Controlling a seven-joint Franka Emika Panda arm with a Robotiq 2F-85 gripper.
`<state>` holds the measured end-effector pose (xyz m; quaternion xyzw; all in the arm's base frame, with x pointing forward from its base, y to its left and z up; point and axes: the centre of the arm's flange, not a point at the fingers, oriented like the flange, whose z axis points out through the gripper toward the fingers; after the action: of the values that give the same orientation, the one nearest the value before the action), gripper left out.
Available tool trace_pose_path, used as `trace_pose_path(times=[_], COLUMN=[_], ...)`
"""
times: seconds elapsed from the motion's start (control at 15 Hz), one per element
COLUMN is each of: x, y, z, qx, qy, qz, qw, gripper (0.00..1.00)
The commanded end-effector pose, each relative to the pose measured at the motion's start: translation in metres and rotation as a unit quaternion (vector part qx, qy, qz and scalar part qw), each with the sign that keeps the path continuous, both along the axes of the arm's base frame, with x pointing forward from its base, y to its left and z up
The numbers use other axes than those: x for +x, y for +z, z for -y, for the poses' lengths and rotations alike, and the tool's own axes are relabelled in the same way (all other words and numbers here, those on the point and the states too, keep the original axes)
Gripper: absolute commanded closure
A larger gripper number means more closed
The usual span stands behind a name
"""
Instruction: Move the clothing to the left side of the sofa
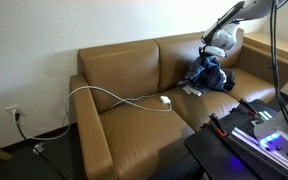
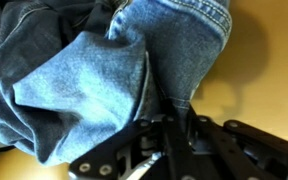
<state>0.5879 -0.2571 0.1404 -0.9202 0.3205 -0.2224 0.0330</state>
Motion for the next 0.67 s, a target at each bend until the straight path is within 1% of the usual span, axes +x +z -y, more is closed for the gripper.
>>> trace_pose_path(times=[0.0,0.07,0.13,0.27,0.33,0.4,0.47,0.53,0.6], x=[-0.061,-0.012,-0.020,-0.033,-0.036,-0.032,-0.028,-0.027,-0.028], y=[0.045,0.014,0.021,0.029,0.030,0.028,0.031,0.038,0.042], z=[-0.050,-0.035,-0.048,-0.056,-0.056,-0.077,-0.111,-0.147,-0.172], qx=[0.047,0.023,0.033,0.037,0.037,0.049,0.066,0.070,0.073], qy=[0.084,0.045,0.062,0.074,0.075,0.107,0.148,0.167,0.193], qz=[-0.020,-0.003,-0.007,-0.014,-0.015,-0.019,-0.012,-0.008,-0.003], qw=[0.9952,0.9987,0.9975,0.9965,0.9964,0.9929,0.9866,0.9835,0.9785], gripper=[0.97,0.89,0.89,0.89,0.97,0.97,0.97,0.97,0.97])
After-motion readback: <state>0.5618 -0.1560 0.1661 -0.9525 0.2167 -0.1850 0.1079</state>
